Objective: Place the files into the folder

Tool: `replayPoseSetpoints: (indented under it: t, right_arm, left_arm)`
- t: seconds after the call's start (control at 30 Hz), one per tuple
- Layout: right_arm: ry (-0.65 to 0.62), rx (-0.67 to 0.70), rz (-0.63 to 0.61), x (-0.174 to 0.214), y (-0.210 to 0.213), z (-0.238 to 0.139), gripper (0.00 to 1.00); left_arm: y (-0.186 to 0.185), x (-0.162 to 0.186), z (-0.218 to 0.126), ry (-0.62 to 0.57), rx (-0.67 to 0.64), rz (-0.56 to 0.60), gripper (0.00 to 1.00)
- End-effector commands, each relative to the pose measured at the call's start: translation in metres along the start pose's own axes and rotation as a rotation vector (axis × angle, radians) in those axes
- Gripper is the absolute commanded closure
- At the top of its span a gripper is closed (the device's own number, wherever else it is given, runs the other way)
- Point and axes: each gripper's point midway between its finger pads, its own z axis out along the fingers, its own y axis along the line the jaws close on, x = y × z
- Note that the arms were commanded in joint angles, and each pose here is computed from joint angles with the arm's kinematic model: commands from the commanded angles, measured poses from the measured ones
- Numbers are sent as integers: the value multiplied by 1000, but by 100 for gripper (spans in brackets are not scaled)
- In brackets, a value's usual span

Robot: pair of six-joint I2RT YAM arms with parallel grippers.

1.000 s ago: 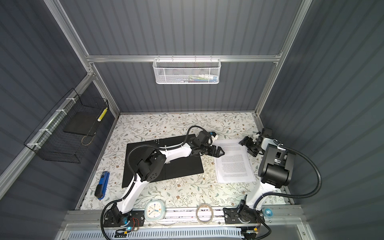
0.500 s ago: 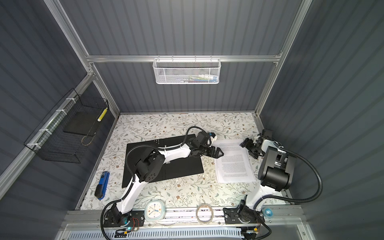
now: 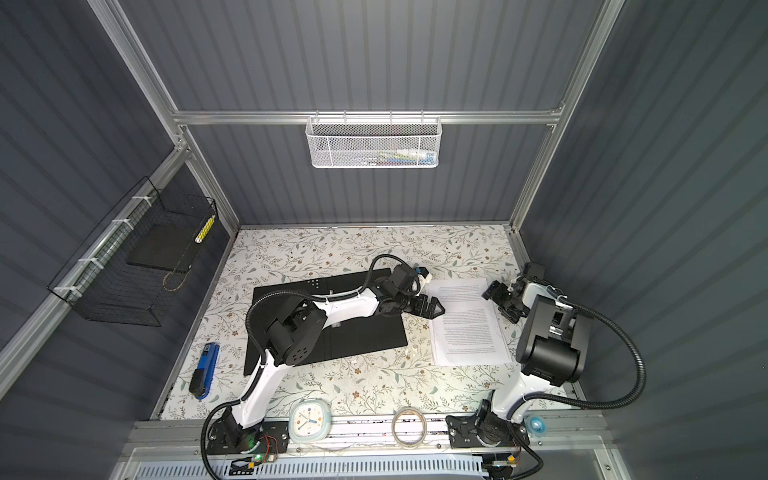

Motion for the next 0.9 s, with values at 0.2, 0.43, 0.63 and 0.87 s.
replayPoseSetpoints:
  t: [0.2, 0.43, 0.63, 0.87]
  right_arm:
    - [29, -16, 11, 5, 0, 2, 11]
    - [19, -49, 34, 14, 3, 0, 11]
    - [25, -44, 44, 20, 0, 1, 11]
    - [12, -128, 80, 31, 13, -8, 11]
  left_arm:
    - [20, 66, 17, 195, -42, -82, 1]
    - [21, 51, 22, 180, -28, -61, 1]
    - [22, 45, 25, 172, -8, -60, 1]
    - [26, 34, 32, 157, -18, -40, 1]
